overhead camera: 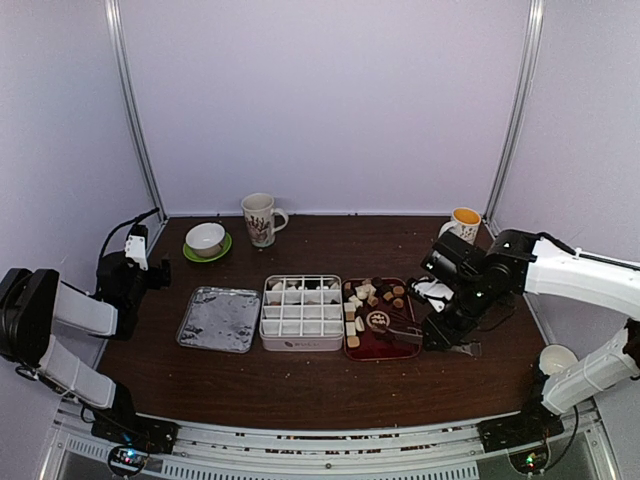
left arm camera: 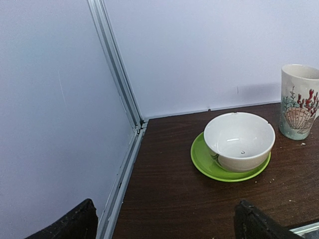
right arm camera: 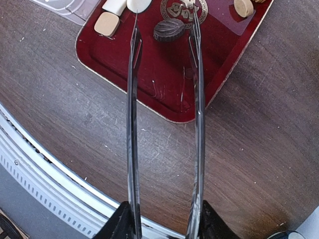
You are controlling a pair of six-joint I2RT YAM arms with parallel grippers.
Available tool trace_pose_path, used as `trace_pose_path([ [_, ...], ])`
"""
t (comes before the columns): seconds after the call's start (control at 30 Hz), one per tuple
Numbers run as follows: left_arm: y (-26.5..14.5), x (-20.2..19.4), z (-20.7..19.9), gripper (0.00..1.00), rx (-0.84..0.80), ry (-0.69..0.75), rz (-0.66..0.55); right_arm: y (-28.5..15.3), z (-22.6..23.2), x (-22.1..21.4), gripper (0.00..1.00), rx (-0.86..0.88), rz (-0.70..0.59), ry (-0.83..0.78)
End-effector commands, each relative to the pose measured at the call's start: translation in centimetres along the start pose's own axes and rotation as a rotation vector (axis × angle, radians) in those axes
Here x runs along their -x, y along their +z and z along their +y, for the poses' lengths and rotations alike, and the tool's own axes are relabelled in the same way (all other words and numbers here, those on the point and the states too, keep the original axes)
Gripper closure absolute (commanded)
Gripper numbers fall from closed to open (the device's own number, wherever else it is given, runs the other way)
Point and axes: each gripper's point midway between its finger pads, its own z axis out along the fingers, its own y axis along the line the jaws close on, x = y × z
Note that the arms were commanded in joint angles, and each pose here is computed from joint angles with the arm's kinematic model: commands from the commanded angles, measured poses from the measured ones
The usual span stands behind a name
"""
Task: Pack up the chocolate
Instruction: Pick up the fake chocolate from the plate.
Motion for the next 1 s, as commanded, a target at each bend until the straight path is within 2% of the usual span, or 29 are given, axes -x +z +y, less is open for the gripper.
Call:
trace_pose_path([
  [0.0,0.0,0.8,0.3,0.02,0.008,-0.012,-0.039,0.9,-0.1,0.1,0.57,0.005,0.006,0.031],
  [0.57,0.0,0.7,0.4,0.02,0.009,-0.012,-0.038,2.8,-0.4,0.8,0.60,0.018,0.031,0.084],
  [0.97,0.0,0.7,0.4,0.02,0.009,-0.012,-0.038,1.7,-0.1,1.4,0.71,0.042,0.005,0.078],
])
